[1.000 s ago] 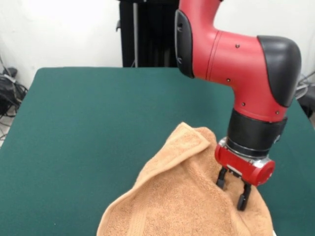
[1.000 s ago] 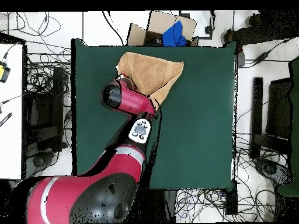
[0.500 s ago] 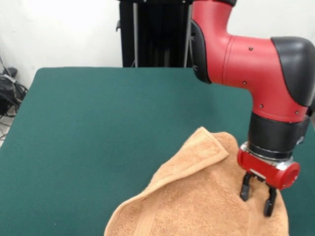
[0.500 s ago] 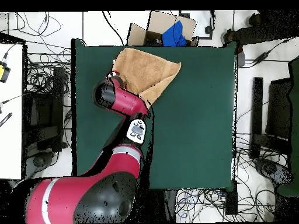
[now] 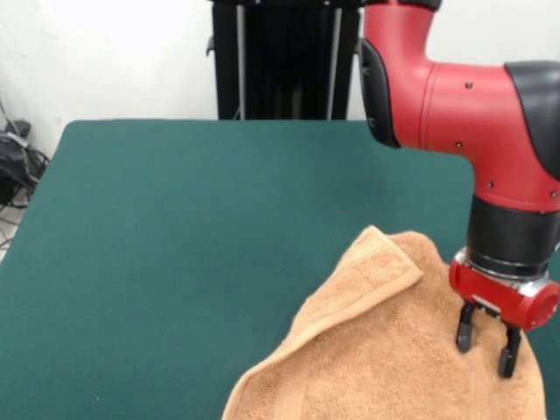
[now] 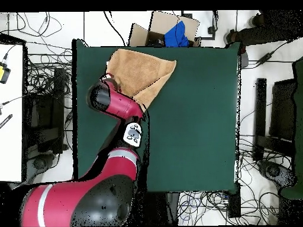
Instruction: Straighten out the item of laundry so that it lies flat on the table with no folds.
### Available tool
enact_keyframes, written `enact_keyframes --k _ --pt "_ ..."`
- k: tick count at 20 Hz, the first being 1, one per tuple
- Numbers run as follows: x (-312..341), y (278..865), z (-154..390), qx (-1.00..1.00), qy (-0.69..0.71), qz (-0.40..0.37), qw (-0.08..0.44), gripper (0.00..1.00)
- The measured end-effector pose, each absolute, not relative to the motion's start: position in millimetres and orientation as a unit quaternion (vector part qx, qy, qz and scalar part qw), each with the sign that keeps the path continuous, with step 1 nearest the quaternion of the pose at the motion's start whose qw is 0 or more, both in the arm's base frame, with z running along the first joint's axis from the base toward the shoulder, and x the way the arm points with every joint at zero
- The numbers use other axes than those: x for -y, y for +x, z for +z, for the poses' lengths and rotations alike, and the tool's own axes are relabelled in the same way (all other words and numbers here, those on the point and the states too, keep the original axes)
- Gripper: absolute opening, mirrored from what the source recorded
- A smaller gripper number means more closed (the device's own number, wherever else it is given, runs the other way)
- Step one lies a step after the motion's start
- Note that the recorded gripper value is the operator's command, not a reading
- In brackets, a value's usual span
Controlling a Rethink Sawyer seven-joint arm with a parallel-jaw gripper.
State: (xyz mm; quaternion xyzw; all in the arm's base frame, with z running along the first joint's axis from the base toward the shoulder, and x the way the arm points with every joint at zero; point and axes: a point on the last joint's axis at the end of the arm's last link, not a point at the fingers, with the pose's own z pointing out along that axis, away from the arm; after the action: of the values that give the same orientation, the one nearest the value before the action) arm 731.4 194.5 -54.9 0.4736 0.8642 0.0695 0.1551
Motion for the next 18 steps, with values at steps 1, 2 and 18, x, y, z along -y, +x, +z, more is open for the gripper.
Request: enact_keyframes --k 1,2,18 --pt "-194.5 730.7 -54.9 -0.864 0.474 0.069 0.155 1.0" --pt "-195.5 727.8 -54.4 -0.864 0.475 0.069 0.153 1.0" --pt "-202.4 700.9 -53.8 -0.858 0.485 0.071 0.157 1.0"
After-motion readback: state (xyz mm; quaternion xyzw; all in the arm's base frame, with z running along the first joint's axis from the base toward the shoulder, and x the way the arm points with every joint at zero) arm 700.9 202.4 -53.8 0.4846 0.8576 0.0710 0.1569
